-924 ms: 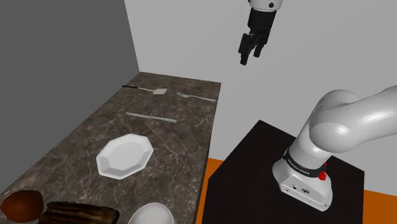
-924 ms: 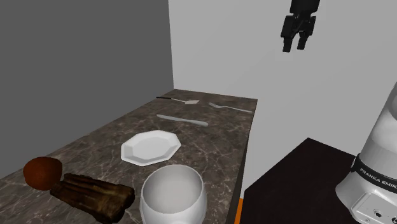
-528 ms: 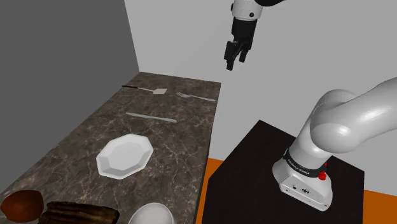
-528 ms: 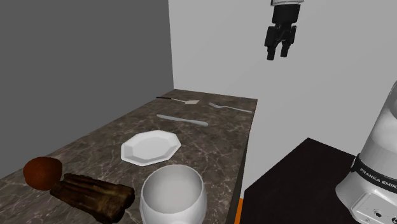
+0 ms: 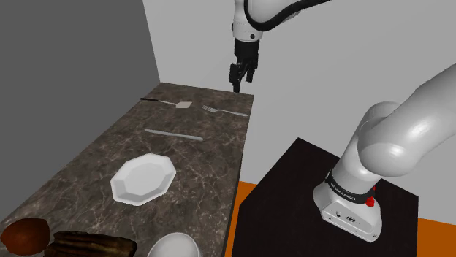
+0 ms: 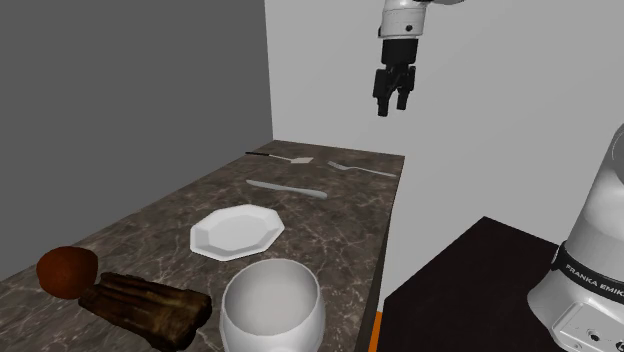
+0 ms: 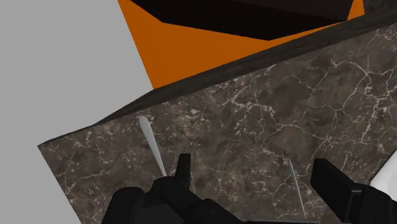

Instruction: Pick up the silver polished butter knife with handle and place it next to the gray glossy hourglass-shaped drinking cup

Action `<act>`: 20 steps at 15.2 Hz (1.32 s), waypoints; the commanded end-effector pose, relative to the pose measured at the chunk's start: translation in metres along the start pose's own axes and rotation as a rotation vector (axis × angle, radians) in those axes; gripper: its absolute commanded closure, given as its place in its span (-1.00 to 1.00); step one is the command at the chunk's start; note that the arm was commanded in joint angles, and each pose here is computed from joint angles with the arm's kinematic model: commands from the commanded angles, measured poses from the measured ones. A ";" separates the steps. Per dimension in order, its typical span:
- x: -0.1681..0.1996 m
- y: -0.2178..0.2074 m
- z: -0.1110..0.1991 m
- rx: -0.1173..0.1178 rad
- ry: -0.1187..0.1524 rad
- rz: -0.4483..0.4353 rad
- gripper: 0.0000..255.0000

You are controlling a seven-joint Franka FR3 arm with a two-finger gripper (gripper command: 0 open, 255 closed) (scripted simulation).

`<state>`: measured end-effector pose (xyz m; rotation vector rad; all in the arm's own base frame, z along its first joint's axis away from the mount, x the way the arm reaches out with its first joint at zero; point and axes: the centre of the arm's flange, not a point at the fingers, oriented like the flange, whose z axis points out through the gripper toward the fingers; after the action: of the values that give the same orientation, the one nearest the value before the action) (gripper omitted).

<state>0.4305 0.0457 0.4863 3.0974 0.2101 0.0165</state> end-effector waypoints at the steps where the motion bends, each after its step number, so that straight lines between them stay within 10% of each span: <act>1: 0.020 -0.008 0.015 0.003 -0.004 -0.032 -1.00; 20: 0.191 -0.140 0.148 0.028 -0.047 -0.329 -1.00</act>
<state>0.5959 0.1952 0.3456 3.0482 0.6938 -0.0638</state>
